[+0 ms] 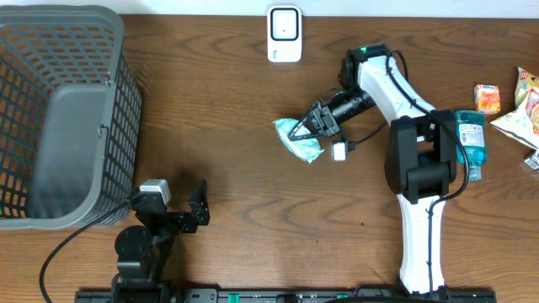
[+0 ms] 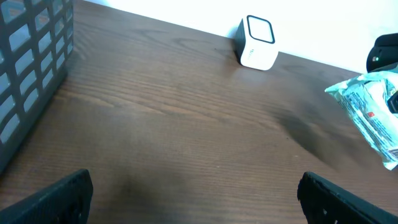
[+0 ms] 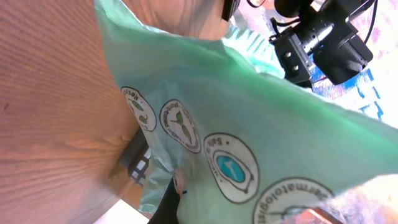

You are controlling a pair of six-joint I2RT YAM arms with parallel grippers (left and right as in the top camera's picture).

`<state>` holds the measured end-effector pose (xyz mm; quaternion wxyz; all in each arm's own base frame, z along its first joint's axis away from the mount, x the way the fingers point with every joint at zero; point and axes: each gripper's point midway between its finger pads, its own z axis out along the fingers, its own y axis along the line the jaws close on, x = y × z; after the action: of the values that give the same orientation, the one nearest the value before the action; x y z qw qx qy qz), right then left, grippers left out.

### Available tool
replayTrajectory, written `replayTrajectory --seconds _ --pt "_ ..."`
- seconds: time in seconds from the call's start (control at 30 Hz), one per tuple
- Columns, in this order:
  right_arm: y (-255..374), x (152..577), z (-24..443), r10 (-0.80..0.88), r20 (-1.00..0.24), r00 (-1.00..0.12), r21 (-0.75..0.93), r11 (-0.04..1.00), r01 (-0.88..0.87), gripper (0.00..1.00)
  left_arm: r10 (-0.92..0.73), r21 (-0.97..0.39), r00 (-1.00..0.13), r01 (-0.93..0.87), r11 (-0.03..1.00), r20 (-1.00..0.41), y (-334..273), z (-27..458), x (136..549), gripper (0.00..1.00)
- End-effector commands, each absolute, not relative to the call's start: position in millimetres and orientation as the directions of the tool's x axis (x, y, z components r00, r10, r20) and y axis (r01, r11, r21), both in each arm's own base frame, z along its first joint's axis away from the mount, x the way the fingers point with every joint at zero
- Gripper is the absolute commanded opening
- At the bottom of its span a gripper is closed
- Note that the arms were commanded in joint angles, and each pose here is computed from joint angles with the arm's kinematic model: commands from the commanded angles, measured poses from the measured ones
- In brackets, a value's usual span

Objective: Scan the item barcode

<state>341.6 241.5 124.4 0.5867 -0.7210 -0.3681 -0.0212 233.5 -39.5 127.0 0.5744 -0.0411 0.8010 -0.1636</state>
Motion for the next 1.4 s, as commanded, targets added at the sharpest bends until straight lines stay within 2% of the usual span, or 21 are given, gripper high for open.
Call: replayTrajectory --seconds 0.0,0.27,0.6,0.8,0.93,1.0,1.17,1.37 --pt "237 335 114 0.498 0.388 0.776 -0.875 -0.065 0.479 0.02 -0.249 -0.312 -0.368 0.120 0.943 -0.896 -41 115 231 0.98" --pt "232 307 92 0.500 0.251 0.829 -0.936 -0.092 0.339 0.02 -0.249 -0.312 -0.368 0.120 0.943 -0.896 -41 115 231 0.98" --pt "219 277 71 0.542 0.122 0.831 -0.962 -0.141 0.234 0.02 -0.249 -0.312 -0.368 0.120 0.943 -0.896 -41 115 231 0.98" --pt "217 279 72 0.512 0.114 0.851 -0.968 -0.135 0.211 0.01 -0.249 -0.311 -0.368 0.120 0.943 -0.896 -41 115 231 0.98" --pt "220 293 80 0.456 0.318 0.831 -0.929 -0.022 0.368 0.01 -0.249 -0.311 -0.368 0.120 0.943 -0.896 -41 115 231 0.98" --pt "220 301 86 0.438 0.501 0.746 -0.845 0.060 0.532 0.01 -0.249 -0.311 -0.368 0.120 0.943 -0.896 -41 115 231 0.98" --pt "225 311 114 0.413 0.699 0.584 -0.683 0.143 0.717 0.01 -0.249 -0.311 -0.367 0.120 0.943 -0.896 -41 115 231 0.98" --pt "231 304 176 0.436 0.849 0.299 -0.425 0.228 0.876 0.01 -0.249 -0.311 -0.368 0.120 0.943 -0.896 -41 115 231 0.98"
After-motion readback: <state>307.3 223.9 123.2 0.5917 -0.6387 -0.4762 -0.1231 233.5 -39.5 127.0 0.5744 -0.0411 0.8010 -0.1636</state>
